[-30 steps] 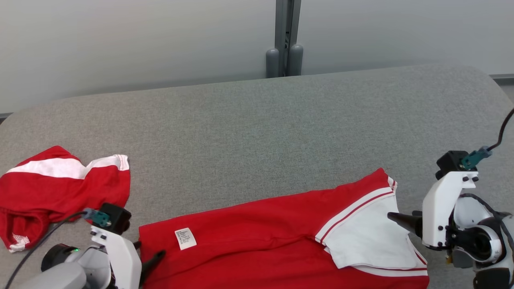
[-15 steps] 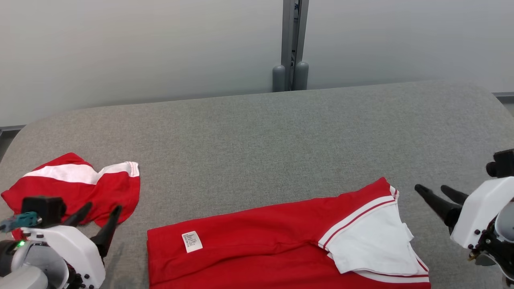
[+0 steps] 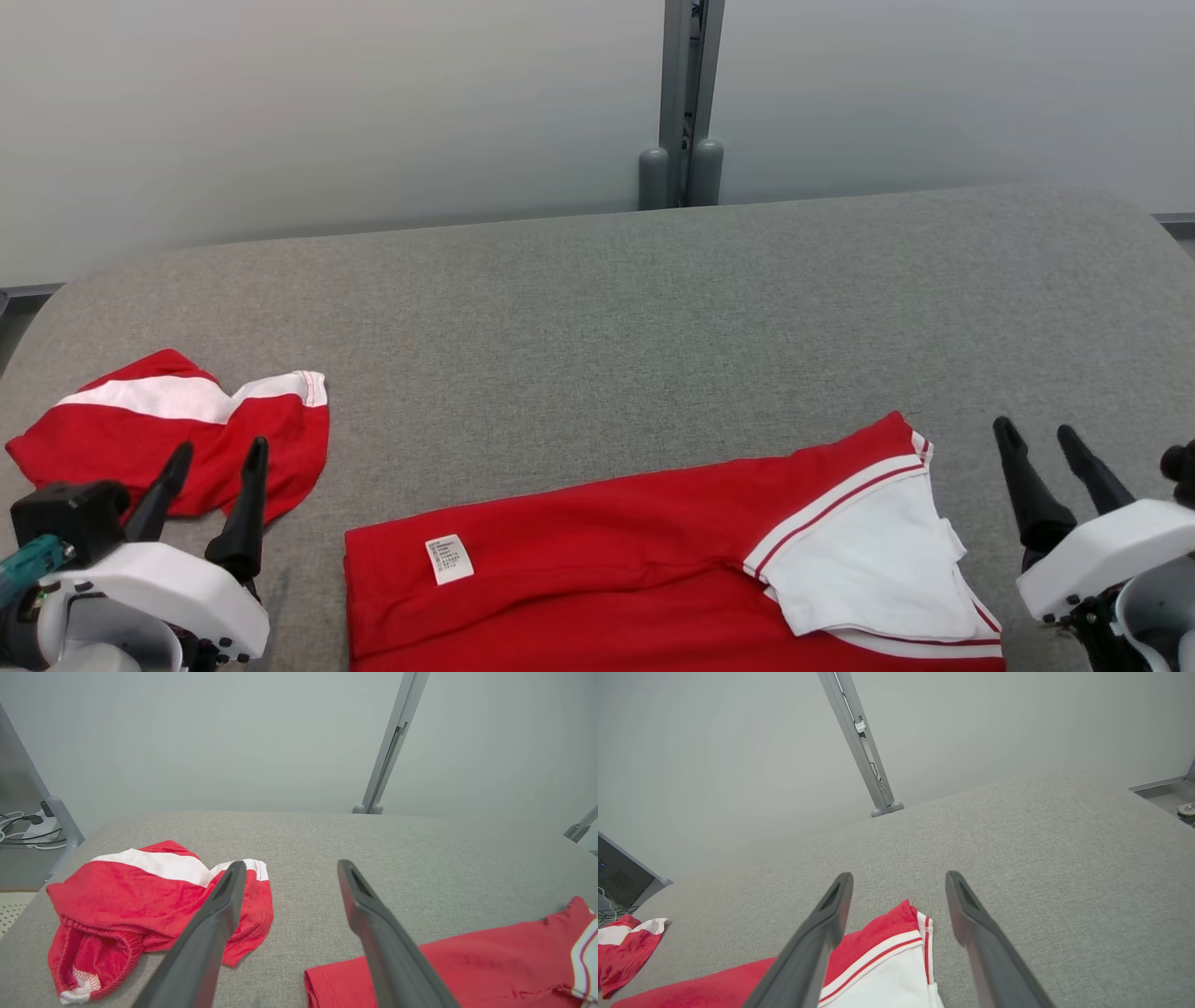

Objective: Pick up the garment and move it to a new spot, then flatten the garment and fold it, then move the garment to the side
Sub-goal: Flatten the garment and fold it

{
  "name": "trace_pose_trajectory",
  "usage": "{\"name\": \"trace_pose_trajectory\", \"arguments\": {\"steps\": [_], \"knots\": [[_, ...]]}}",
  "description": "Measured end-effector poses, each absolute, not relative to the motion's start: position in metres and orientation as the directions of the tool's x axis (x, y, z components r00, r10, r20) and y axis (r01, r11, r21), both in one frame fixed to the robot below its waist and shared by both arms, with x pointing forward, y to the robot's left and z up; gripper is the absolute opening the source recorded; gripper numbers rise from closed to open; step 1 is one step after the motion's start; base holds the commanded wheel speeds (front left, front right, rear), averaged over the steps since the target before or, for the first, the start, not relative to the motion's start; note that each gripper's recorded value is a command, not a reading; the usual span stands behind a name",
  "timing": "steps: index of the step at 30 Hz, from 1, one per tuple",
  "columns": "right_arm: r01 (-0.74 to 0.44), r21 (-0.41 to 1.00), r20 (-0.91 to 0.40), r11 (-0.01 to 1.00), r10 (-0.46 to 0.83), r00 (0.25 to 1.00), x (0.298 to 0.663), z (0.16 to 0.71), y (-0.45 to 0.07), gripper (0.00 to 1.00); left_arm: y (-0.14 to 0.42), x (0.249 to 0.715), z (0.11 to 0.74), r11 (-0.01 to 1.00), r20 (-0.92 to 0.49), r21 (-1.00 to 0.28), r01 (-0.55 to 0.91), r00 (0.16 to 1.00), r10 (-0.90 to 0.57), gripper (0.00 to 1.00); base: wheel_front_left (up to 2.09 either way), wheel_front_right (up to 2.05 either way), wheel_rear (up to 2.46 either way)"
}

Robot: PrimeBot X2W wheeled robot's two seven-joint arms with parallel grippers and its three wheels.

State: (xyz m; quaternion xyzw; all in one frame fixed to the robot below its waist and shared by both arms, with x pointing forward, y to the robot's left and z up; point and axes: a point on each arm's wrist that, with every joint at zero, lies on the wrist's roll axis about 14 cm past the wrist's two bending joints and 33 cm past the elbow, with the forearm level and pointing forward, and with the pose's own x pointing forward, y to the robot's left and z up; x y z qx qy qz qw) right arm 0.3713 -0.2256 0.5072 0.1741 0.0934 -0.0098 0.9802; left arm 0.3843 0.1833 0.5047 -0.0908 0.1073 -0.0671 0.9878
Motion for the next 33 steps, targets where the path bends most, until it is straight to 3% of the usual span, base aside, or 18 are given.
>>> {"name": "trace_pose_trajectory", "arguments": {"steps": [14,25,32,33], "knots": [[0.119,0.367,-0.366,0.922,0.026,0.93,0.356,0.421,-0.211,1.0,0.188,0.374,0.501,0.972,-0.063,-0.221,0.075,0.994,-0.091,1.0,0.0,0.0,0.0],[0.149,0.387,-0.565,0.91,0.106,0.818,0.358,0.371,-0.19,1.0,0.191,0.369,0.486,0.97,-0.075,-0.231,0.077,0.992,-0.097,1.0,0.0,0.0,0.0],[0.125,0.425,-0.589,0.897,0.169,0.79,0.365,0.367,-0.169,1.0,0.195,0.364,0.481,0.97,-0.084,-0.233,0.067,0.993,-0.088,1.0,0.0,0.0,0.0],[0.115,0.426,-0.586,0.897,0.177,0.791,0.366,0.368,-0.166,0.88,0.196,0.363,0.481,0.971,-0.086,-0.232,0.065,0.993,-0.087,1.0,0.0,0.0,0.0]]}}
